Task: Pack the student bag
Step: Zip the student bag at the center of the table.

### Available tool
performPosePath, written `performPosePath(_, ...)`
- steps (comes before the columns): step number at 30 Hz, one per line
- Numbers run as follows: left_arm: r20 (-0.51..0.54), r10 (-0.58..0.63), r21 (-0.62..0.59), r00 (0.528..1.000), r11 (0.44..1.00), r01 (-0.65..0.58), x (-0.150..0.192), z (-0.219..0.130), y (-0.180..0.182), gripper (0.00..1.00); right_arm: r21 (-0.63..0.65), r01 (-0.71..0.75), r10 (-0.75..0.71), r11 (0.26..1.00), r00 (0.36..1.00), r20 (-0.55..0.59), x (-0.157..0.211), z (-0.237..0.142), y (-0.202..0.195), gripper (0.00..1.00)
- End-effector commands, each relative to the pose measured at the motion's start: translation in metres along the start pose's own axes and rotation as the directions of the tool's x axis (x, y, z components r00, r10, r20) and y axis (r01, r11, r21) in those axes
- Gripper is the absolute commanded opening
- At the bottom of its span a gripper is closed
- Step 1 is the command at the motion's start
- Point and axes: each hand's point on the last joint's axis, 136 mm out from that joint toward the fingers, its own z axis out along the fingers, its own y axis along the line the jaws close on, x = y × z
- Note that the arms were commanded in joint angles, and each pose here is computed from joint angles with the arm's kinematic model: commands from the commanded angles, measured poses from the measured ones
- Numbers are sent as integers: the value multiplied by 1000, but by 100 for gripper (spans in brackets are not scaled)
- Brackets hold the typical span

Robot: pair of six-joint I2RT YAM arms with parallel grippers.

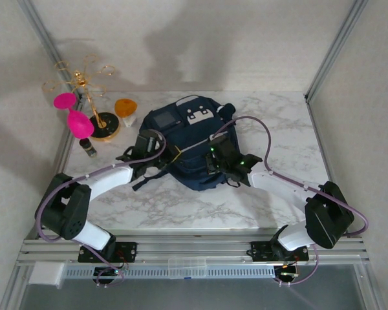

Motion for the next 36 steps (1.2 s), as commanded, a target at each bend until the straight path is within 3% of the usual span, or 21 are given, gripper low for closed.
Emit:
performPosePath(1,119,107,-125,987,988,-92,-55,-26,25,1,-27,45,-45,999,999,-7,-4,-6,9,0)
performPosePath(4,100,132,-34,986,991,-129,-49,-36,-3,39,-47,44,-45,998,999,-8,-3,-1,23,0)
performPosePath(7,107,53,59,993,996,-60,-24,-44,-22,53,-66,24,-23,998,1000,10,-5,1,26,0)
performPosePath(10,122,-96,134,988,988,79,5,-46,-31,57,-87,9,-9,996,1000,8,-3,2,29,0)
performPosePath(13,91,-245,251,965,943,216,32,-43,-44,61,-74,6,-5,997,1000,8,-1,4,26,0)
performPosePath(15,82,-300,260,950,927,271,39,-37,-46,62,-79,8,-8,997,1000,5,1,5,27,0)
performPosePath(22,163,-411,232,897,900,370,33,-9,-48,61,-79,21,-20,997,1000,14,2,8,26,0)
performPosePath(29,232,-454,185,860,889,419,22,17,-35,45,-82,51,-51,995,999,4,8,11,26,0)
performPosePath(31,274,-436,162,858,900,405,17,19,-29,38,-70,61,-62,996,998,-5,11,14,24,0)
performPosePath(36,338,-379,87,862,924,372,6,10,-16,9,12,79,-79,997,997,-16,16,15,7,0)
